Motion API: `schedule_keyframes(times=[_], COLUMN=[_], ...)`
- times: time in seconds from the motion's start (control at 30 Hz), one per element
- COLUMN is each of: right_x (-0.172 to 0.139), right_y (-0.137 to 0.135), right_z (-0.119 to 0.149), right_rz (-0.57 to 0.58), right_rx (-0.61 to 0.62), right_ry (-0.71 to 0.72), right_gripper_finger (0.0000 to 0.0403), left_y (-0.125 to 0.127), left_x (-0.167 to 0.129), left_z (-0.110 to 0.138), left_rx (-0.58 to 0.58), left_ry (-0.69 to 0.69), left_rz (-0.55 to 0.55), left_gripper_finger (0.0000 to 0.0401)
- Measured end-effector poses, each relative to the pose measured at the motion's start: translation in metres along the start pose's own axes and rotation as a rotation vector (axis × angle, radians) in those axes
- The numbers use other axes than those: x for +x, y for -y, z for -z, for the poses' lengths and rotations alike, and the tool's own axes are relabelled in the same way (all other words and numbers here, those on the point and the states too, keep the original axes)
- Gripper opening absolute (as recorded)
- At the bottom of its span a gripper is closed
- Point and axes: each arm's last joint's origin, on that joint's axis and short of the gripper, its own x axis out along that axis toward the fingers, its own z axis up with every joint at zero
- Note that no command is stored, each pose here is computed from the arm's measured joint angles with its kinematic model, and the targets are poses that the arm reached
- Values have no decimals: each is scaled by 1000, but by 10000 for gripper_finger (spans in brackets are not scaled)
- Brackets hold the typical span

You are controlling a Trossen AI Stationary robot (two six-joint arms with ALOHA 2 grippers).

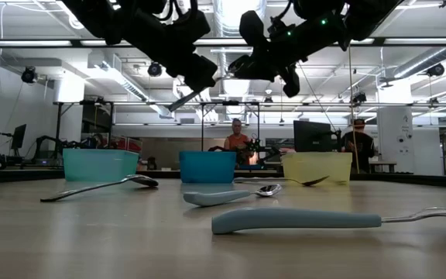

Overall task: Sort silverware by color (type)
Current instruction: Put the white-blue spoon into the blue bin

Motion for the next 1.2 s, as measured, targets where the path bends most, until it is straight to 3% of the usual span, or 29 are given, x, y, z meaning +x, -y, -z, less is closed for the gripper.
schedule_keyframes(times=[0.5,0.87,1.2], right_x=[-1,1,11], right_y=[-6,-8,-8], right_z=[-4,-2,11], right_rz=[-51,-56,-66], right_rx=[137,138,143], right_ry=[52,52,57], right_gripper_finger=[9,9,9], left_y=[0,-1,0], left_x=[0,0,0], left_z=[1,1,2], left_rx=[43,30,30], left_ry=[-12,-17,-24], left_rz=[-24,-44,-40], left_gripper_finger=[115,113,12])
